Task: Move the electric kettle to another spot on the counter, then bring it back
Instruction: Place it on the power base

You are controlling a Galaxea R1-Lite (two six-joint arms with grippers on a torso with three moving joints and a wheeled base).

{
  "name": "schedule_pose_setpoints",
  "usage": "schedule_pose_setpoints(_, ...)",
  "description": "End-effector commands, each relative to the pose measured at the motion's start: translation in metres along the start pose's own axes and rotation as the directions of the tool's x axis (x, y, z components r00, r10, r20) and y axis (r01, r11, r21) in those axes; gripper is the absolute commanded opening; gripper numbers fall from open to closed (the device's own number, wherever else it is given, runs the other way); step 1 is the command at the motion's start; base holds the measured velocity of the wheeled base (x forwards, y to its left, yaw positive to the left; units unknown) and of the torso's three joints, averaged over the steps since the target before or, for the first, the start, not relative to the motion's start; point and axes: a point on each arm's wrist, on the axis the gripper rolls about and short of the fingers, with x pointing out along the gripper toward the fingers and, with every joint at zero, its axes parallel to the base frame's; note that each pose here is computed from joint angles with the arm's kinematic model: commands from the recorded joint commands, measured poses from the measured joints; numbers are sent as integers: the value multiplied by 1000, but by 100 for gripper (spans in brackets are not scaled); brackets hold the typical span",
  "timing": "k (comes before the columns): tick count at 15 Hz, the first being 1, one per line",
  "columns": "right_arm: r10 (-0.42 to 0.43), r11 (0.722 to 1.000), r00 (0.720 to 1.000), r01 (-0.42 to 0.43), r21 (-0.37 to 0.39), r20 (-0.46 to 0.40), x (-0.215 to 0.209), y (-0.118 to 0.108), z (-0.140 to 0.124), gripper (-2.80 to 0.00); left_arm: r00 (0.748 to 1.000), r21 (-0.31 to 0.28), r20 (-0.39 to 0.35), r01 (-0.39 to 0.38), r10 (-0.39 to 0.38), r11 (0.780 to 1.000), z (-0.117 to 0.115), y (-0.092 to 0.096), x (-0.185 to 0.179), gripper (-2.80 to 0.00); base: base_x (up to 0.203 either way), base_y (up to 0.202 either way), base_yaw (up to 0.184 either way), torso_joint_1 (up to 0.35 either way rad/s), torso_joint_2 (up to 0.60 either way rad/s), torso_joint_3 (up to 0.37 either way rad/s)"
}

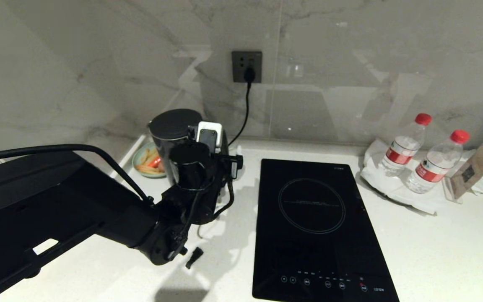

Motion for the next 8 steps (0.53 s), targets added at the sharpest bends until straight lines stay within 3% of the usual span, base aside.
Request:
schedule_pose_setpoints(1,1,1000,1000,-1,0,0,0,0,0,-280,1000,-13,28,7,-7,1000,6,1,-10,-280,0,0,0,0,0,0)
schedule_pose_setpoints(3,1,1000,1000,-1,0,0,0,0,0,-280,1000,-5,17,16,-15,1000,11,1,-18,-280,0,0,0,0,0,0)
schedule_pose_setpoints(6,1,1000,1000,-1,0,0,0,0,0,-280,998,35,-58,31,-29,999,15,2,-28,-280,0,0,0,0,0,0)
schedule_pose_setpoints(8,1,1000,1000,-1,0,0,0,0,0,-280,997,43,-72,7,-4,999,17,2,-27,-280,0,0,0,4,2,81)
